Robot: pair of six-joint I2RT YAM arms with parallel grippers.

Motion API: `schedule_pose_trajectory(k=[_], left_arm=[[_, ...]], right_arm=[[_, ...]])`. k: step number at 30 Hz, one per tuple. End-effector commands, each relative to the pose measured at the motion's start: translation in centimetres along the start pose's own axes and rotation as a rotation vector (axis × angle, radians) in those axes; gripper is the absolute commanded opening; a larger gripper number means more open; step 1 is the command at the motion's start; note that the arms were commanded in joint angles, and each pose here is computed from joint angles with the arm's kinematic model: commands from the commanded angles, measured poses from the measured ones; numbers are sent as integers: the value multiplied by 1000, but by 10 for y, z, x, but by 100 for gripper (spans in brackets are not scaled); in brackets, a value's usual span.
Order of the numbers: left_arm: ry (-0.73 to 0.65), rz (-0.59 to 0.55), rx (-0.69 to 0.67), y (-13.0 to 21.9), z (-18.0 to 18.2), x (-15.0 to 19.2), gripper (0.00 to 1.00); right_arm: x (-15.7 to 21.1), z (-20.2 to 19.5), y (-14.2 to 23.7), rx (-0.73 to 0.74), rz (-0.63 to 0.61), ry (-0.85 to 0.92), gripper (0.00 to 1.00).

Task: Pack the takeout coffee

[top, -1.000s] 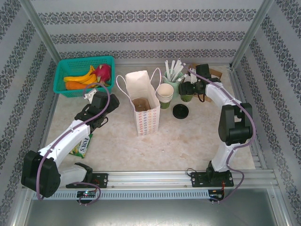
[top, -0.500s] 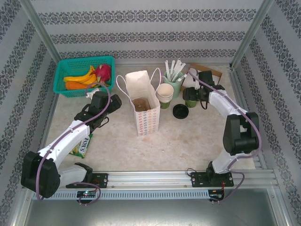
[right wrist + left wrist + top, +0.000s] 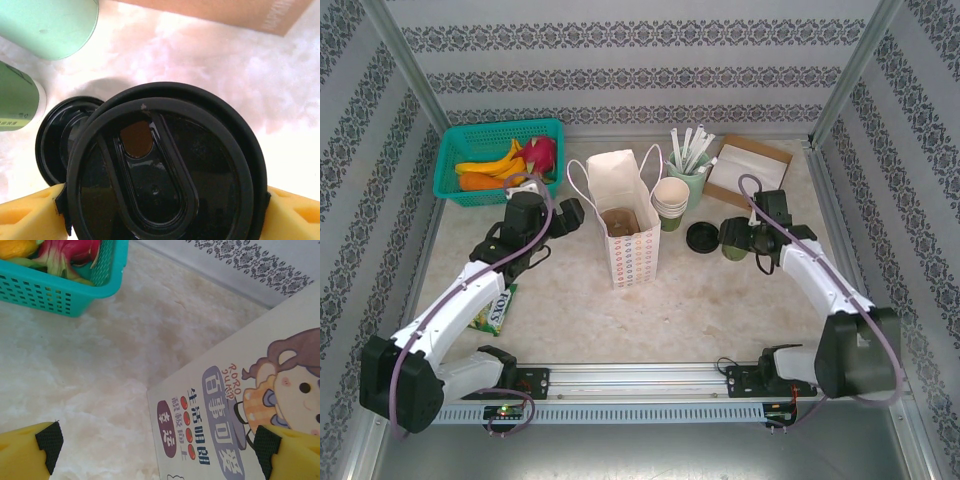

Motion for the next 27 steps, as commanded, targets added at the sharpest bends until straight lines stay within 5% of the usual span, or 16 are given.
schedule_pose_trajectory(k=[1, 6, 13, 27], left_arm=[[-8, -107, 42, 20, -22, -39, 100], [-49, -197, -75, 31, -13, -67, 100], [-89, -200, -17, 35, -15, -61, 100], [-103, -202, -16, 36, -15, -60, 100]], right_arm=[[27, 23, 7, -71, 50, 13, 84], [40, 56, 14, -145, 29, 69, 84], [58, 93, 22, -207, 36, 168, 86], [57, 96, 36, -180, 84, 226, 98]])
Point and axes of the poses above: each hand's point on the last joint's axis, 136 mm out from that joint toward the fingers, its own y axis back along the fingers, its own z axis along the line the jaws close on, x = y × z, the point moved 1 cm from there along y, back along the fingers, and after that the axes turned 9 degrees about y, right-handed, at the moved point
